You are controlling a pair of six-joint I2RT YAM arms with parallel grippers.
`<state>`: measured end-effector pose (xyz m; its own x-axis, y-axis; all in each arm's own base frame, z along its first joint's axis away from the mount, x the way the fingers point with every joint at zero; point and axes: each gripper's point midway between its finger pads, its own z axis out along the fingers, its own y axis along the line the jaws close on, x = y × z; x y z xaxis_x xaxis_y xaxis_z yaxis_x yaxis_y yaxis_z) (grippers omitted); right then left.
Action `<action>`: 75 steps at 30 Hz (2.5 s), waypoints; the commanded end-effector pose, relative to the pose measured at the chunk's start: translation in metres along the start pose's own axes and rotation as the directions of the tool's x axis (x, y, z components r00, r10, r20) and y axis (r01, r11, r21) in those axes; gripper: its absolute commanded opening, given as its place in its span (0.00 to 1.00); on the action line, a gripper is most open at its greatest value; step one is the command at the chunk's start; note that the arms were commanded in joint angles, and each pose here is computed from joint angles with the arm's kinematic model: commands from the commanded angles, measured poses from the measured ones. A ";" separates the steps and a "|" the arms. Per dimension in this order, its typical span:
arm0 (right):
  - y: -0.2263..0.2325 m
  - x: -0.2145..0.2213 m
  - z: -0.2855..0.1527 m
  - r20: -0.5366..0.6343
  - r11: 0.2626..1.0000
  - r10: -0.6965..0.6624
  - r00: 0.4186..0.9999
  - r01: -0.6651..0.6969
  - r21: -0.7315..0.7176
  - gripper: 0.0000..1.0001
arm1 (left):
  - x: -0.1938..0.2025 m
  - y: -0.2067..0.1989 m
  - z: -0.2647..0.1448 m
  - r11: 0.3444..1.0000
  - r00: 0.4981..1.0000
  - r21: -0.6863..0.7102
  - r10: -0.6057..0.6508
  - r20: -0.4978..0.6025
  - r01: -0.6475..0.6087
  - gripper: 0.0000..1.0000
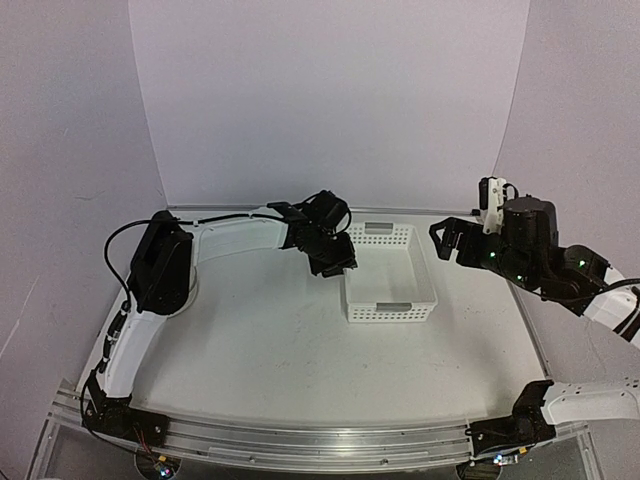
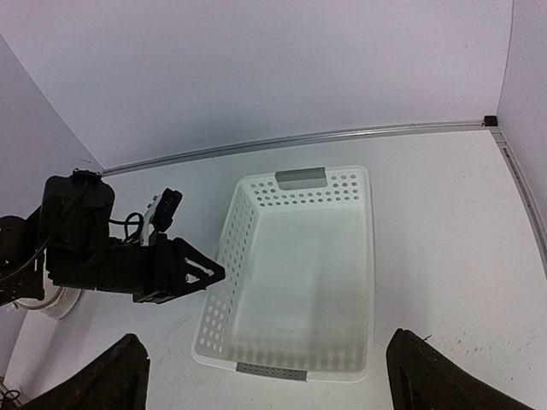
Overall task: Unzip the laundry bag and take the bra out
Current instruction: Place the bin at the center of the board, then pick up the laundry bag at the center of the board.
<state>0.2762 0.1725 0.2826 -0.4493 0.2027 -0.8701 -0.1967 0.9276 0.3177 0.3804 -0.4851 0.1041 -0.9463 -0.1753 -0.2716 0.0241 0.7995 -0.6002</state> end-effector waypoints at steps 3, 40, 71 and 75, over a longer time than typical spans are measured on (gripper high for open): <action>0.001 -0.009 -0.005 0.030 1.000 0.019 0.999 -0.019 -0.006 0.98 | -0.021 -0.022 -0.038 0.999 0.993 0.034 0.032 0.115 -0.036 0.48; 0.084 -0.012 0.073 -0.078 0.976 -0.108 0.991 0.090 -0.199 0.98 | -0.057 0.187 -0.344 0.876 0.888 -0.477 0.163 0.430 0.070 0.87; 0.112 -0.006 0.087 -0.137 0.952 -0.119 0.983 0.073 -0.298 0.98 | -0.068 0.347 -0.375 0.853 0.847 -0.416 -0.055 0.528 0.315 0.89; 0.107 -0.004 0.085 -0.137 0.956 -0.114 0.984 0.071 -0.286 0.98 | -0.078 0.363 -0.371 0.840 0.855 -0.423 -0.087 0.511 0.338 0.87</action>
<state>0.3304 0.2993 0.2573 -0.5945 -0.0043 -0.8041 -0.4531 0.8279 0.3306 0.3174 0.0228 0.1714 -0.6764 -0.5180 -0.5236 -0.4635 0.8519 -0.2440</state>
